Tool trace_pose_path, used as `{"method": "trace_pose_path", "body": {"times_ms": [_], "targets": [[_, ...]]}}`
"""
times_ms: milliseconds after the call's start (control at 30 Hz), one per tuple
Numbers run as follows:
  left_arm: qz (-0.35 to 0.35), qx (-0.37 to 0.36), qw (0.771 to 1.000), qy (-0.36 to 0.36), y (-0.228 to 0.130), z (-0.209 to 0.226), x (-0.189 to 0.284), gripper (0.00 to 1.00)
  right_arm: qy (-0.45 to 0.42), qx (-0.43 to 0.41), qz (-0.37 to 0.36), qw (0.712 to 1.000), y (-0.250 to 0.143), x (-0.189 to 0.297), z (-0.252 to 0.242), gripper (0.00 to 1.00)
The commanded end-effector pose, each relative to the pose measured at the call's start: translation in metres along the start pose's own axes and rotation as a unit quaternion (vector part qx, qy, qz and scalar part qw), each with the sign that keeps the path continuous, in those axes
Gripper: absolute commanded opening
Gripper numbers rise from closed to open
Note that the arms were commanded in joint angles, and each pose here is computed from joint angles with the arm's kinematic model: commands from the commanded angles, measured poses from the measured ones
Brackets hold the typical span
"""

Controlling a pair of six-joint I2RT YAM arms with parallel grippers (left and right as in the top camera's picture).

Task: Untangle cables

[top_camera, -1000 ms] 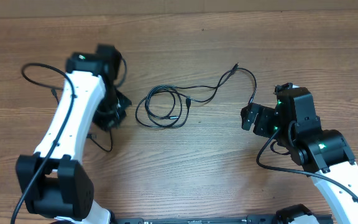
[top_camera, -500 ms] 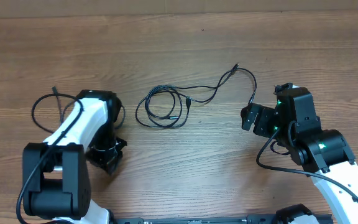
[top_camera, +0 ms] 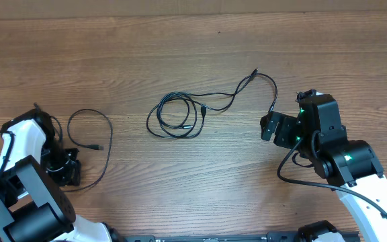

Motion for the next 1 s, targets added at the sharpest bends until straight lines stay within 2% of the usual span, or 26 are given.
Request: {"method": "trace_pose_path", "body": {"times_ms": [0, 133, 267, 300, 333, 367, 567, 667, 767, 900, 967], "targets": [[-0.042, 0.008, 0.998, -0.051, 0.018, -0.022, 0.018, 0.04, 0.002, -0.001, -0.008, 1.0, 0.004, 0.003, 0.0, 1.0], [-0.036, -0.002, 0.997, -0.071, 0.018, -0.03, 0.032, 0.07, 0.002, -0.001, -0.008, 1.0, 0.004, 0.003, 0.0, 1.0], [-0.006, -0.079, 0.988, -0.131, 0.011, -0.051, 0.061, 0.28, 0.002, -0.001, -0.008, 1.0, 0.004, 0.003, 0.0, 1.0], [0.011, -0.103, 0.983, -0.149, 0.005, -0.055, 0.071, 0.35, 0.002, -0.001, -0.008, 1.0, 0.004, 0.003, 0.0, 1.0], [0.032, -0.128, 0.977, -0.165, -0.003, -0.058, 0.083, 0.49, 0.002, -0.001, -0.008, 1.0, 0.004, 0.003, 0.0, 1.0], [0.038, -0.137, 0.976, -0.167, -0.006, -0.058, 0.087, 0.53, 0.002, -0.001, -0.008, 1.0, 0.004, 0.003, 0.0, 1.0], [0.033, -0.197, 0.966, -0.167, -0.029, -0.042, 0.114, 0.62, 0.002, -0.001, -0.008, 1.0, 0.004, 0.003, 0.0, 1.0], [0.013, -0.215, 0.954, -0.208, -0.037, -0.027, 0.137, 0.63, 0.002, -0.001, -0.008, 1.0, 0.004, 0.003, 0.0, 1.0], [-0.027, -0.202, 0.945, -0.257, -0.032, -0.006, 0.163, 0.68, 0.002, -0.001, -0.008, 1.0, 0.004, 0.003, 0.0, 1.0], [-0.146, -0.112, 0.943, -0.276, 0.0, 0.02, 0.186, 0.77, 0.002, -0.001, -0.008, 1.0, 0.004, 0.003, 0.0, 1.0], [-0.186, -0.109, 0.938, -0.271, 0.01, 0.019, 0.189, 0.83, 0.002, -0.001, -0.008, 1.0, 0.004, 0.003, 0.0, 1.0]]}}
Point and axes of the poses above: each gripper's point midway between its finger pads, its own x axis back along the fingers, its own z axis along the line the jaws close on, y = z × x, the point moved 4 cm from there along x, back along the fingers, and after that the axes turned 13 degrees about x, right-handed, at the moved point
